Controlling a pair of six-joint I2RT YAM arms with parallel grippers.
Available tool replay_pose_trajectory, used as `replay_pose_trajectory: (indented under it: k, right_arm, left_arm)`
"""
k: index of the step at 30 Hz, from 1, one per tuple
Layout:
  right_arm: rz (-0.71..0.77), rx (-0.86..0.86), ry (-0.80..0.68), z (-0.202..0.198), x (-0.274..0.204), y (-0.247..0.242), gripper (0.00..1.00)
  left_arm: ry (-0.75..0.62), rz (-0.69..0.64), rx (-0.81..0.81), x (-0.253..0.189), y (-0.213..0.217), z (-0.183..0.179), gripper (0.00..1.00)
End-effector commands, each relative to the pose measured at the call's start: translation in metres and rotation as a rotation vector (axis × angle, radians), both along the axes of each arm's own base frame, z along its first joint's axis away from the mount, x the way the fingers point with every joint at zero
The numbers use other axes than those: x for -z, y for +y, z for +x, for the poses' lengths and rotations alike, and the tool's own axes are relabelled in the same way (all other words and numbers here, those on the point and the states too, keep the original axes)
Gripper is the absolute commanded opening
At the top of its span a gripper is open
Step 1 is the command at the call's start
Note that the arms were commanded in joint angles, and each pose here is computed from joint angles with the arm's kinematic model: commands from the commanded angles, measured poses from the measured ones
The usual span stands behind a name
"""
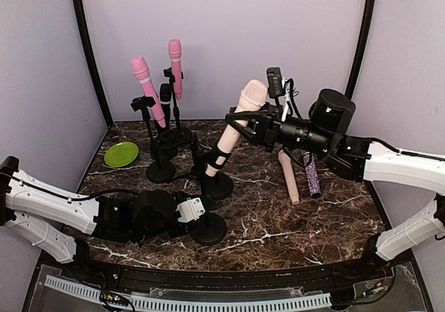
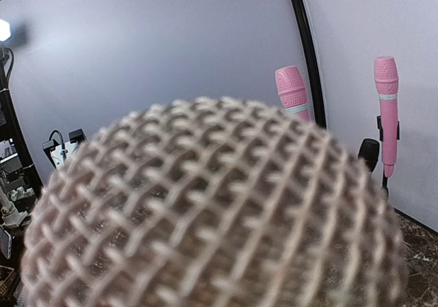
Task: Remove the microphone from the stand
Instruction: Unscrew the knob on the microphone stand.
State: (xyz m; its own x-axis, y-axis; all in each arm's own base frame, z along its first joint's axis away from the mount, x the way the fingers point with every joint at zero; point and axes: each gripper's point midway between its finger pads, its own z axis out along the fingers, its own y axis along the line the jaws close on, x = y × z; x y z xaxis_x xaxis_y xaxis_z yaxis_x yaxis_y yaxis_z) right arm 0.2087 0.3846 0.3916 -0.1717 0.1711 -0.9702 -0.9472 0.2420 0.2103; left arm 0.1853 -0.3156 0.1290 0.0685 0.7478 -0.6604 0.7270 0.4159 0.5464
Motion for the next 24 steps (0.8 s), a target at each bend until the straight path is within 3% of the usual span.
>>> replay_pose_trajectory:
  k: [1,6,14,20,24]
  right_arm:
    - [-0.134,0.037,0.04,0.012,0.044,0.007,0.25]
    - [-0.135,0.038,0.041,0.012,0.045,0.008,0.25]
    - [-0.134,0.039,0.038,0.012,0.044,0.007,0.24]
    - [-0.132,0.035,0.037,0.011,0.043,0.007,0.25]
    - [-0.129,0.028,0.034,0.01,0.041,0.007,0.24]
  left_arm:
    - [-0.108,-0.023,-0.02,-0.027,-0.005,0.009,0.59]
    - [-0.141,-0.02,0.003,-0.031,-0.011,0.005,0.56]
    - [-0.121,-0.014,0.004,-0.025,-0.011,0.003,0.26]
    - [-0.028,-0.051,0.008,-0.014,-0.01,-0.006,0.13]
    - [0.136,-0.172,0.044,-0.011,-0.014,-0.017,0.09]
